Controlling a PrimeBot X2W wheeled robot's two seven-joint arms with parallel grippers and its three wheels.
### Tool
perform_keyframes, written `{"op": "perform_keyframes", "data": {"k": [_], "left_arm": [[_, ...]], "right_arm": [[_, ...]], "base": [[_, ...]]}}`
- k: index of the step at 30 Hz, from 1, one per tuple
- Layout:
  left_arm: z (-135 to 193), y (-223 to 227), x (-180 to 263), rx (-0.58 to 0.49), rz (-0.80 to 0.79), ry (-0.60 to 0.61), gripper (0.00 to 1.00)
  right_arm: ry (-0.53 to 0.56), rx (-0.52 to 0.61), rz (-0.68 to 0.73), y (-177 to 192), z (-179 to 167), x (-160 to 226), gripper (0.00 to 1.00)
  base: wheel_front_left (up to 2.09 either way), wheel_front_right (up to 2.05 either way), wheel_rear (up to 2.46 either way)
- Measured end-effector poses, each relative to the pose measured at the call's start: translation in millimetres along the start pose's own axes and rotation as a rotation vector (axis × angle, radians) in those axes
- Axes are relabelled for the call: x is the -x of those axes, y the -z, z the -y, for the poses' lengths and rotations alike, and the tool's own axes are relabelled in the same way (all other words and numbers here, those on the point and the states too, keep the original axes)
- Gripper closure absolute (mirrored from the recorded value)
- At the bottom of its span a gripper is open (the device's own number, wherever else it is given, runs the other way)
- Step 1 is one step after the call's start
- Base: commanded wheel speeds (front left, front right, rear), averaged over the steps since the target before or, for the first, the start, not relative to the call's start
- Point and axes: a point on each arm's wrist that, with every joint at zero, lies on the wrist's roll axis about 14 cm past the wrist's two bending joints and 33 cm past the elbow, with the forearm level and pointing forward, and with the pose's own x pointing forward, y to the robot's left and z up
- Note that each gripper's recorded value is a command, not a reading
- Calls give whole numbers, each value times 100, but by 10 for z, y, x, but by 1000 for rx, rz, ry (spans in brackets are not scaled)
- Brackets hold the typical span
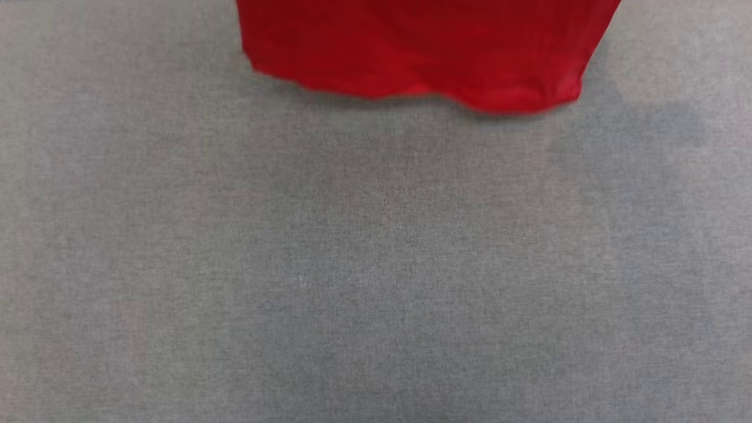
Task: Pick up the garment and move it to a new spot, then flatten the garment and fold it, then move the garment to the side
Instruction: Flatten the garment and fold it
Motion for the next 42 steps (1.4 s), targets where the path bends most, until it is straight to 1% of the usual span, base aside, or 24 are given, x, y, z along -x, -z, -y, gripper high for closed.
{"op": "perform_keyframes", "data": {"k": [5, 8, 11, 15, 18, 21, 24, 26, 31, 35, 38, 41, 42], "left_arm": [[-6, 120, -181, -9, 39, -36, 100], [-121, 104, -249, -3, 77, -84, 100], [-170, 229, -281, 4, 72, -103, 100], [-133, 504, -295, 30, 38, -101, 100], [-4, 755, -285, 77, 2, -78, 100], [122, 1046, -227, 115, -50, -61, 100], [238, 1290, -130, 162, -88, -51, 100], [341, 1432, -44, 202, -111, -43, 100], [643, 1770, 301, 287, -189, -25, 100], [864, 1977, 664, 372, -265, -24, 100], [998, 2003, 943, 440, -289, -34, 100], [1122, 2038, 1256, 482, -323, -48, 100], [1194, 2061, 1422, 498, -344, -51, 100]], "right_arm": [[56, 35, 75, -118, 134, -292, 100], [81, 32, 110, -183, 186, -427, 100], [81, 26, 121, -163, 139, -541, 100], [36, 38, 68, 117, -96, -651, 100], [1, 56, 31, 345, -251, -685, 100], [-30, 20, -11, 663, -437, -669, 100], [-70, -11, -56, 980, -665, -586, 100], [-88, -54, -78, 1142, -796, -502, 100], [-150, -162, -151, 1506, -1187, -149, 100], [-190, -219, -198, 1658, -1379, 187, 100], [-209, -250, -241, 1765, -1459, 472, 100], [-228, -265, -268, 1817, -1506, 734, 100], [-237, -274, -277, 1827, -1531, 850, 100]], "base": [[0, 0, 0], [0, 0, 0], [0, 0, 0], [0, 0, 0], [0, 0, 0], [0, 0, 0], [0, 0, 0], [0, 0, 0], [0, 0, 0], [0, 0, 0], [0, 0, 0], [0, 0, 0], [0, 0, 0]]}}
